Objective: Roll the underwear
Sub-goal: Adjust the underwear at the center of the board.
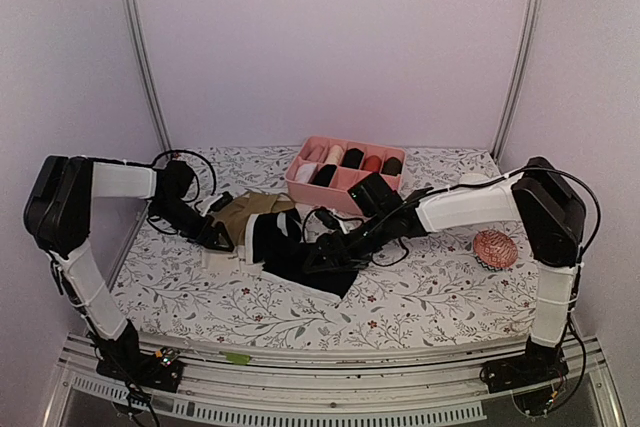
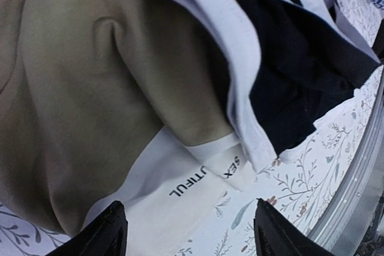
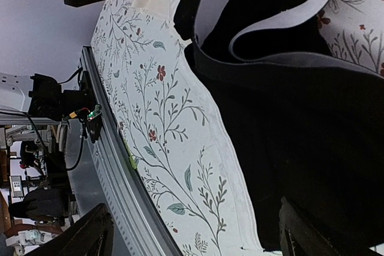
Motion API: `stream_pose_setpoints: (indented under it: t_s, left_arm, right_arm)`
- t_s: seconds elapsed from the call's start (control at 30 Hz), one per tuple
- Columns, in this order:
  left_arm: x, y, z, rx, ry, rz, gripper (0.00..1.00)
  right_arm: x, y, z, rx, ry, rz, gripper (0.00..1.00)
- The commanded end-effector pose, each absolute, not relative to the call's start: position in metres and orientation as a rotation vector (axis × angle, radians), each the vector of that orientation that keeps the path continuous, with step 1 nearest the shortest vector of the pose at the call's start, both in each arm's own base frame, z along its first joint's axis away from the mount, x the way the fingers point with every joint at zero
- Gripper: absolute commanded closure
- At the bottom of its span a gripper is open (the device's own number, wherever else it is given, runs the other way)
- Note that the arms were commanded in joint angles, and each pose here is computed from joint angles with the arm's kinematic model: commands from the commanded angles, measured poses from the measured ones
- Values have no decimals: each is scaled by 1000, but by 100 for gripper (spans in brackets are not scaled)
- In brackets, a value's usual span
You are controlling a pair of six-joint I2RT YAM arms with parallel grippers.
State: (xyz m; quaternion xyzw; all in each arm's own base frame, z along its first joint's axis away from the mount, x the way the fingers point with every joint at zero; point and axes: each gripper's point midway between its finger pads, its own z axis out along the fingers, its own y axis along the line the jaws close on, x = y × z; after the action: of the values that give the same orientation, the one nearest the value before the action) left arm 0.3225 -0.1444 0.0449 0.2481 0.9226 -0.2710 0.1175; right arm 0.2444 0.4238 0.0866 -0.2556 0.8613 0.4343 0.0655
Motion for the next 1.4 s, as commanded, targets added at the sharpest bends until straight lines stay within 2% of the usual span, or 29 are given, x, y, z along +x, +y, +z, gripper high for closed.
stream_pose_setpoints:
  t_s: [0.0, 0.33, 0.63, 0.77, 0.87, 1.03, 1.17, 1.37]
  left_arm:
    - [347, -123, 29, 656, 2729, -625, 28]
    - [371, -42, 13, 451, 2824, -282, 28]
    - [397, 17, 31, 336, 2779, -62, 28]
    - [403, -18, 81, 491, 2598, -227, 25]
    - [386, -65, 116, 768, 2413, -333, 23]
    - [336, -142, 115, 1198, 2214, -358, 24]
    - [336, -163, 91, 1212, 2275, -377, 25]
    - [351, -163, 48, 1141, 2427, -409, 28]
  right_arm:
    - [244, 442, 71, -792, 2624, 1374, 4]
    - [245, 409, 6, -627, 2847, 1206, 4]
    - [250, 354, 3, -454, 2906, 1098, 5]
    - [256, 352, 31, -499, 2825, 1110, 5]
    - [258, 354, 63, -562, 2719, 1144, 8]
    - [258, 331, 77, -522, 2694, 1102, 14]
    - [267, 319, 74, -464, 2703, 1073, 14]
    - [280, 334, 67, -438, 2692, 1138, 18]
